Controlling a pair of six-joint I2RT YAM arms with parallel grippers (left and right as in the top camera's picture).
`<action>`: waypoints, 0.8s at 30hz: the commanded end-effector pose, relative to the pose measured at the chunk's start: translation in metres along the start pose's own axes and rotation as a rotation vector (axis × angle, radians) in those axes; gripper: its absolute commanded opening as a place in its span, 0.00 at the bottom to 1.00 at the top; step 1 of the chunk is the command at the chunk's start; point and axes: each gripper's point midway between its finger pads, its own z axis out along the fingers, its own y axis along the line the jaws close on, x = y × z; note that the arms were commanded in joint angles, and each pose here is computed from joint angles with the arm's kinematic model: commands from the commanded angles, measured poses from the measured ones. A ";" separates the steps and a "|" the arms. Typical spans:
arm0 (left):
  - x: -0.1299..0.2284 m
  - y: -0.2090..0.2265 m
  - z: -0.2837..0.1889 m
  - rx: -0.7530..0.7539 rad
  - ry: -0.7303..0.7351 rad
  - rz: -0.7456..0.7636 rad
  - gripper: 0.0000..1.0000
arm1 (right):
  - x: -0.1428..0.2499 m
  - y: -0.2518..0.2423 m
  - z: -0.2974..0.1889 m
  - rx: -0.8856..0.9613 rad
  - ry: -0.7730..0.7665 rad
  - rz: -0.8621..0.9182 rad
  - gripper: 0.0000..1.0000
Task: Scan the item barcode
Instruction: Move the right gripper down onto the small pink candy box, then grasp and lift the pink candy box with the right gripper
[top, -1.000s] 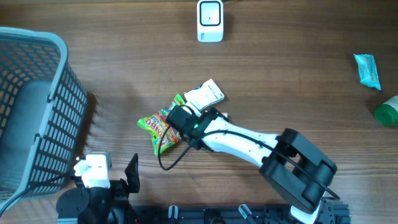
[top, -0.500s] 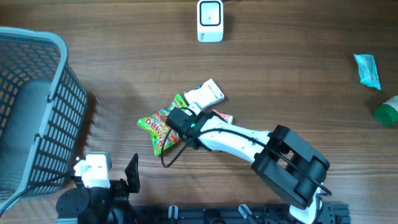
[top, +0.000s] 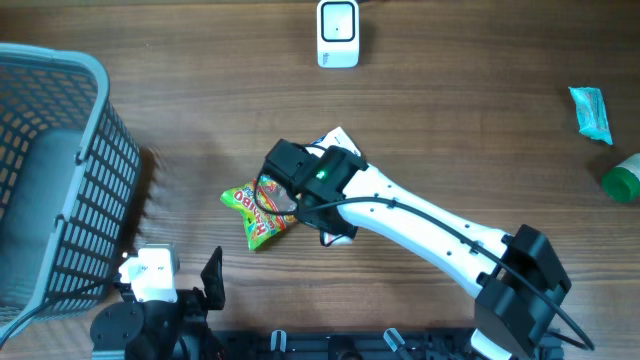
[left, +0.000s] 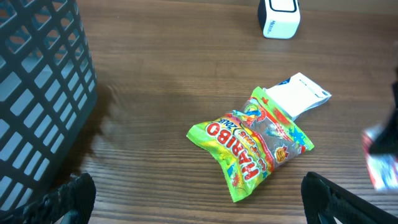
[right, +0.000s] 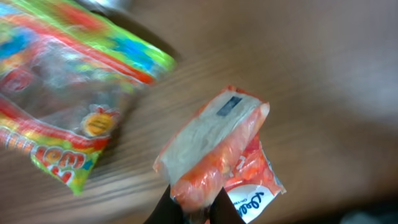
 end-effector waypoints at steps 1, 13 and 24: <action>0.001 -0.002 0.001 0.013 0.004 -0.015 1.00 | 0.031 0.006 -0.010 0.036 0.277 0.685 0.06; 0.001 -0.002 0.001 0.013 0.004 -0.015 1.00 | -0.032 0.059 0.004 -0.102 0.775 0.937 0.04; 0.001 -0.002 0.001 0.013 0.004 -0.015 1.00 | -0.031 0.035 0.009 -0.187 1.072 0.601 0.04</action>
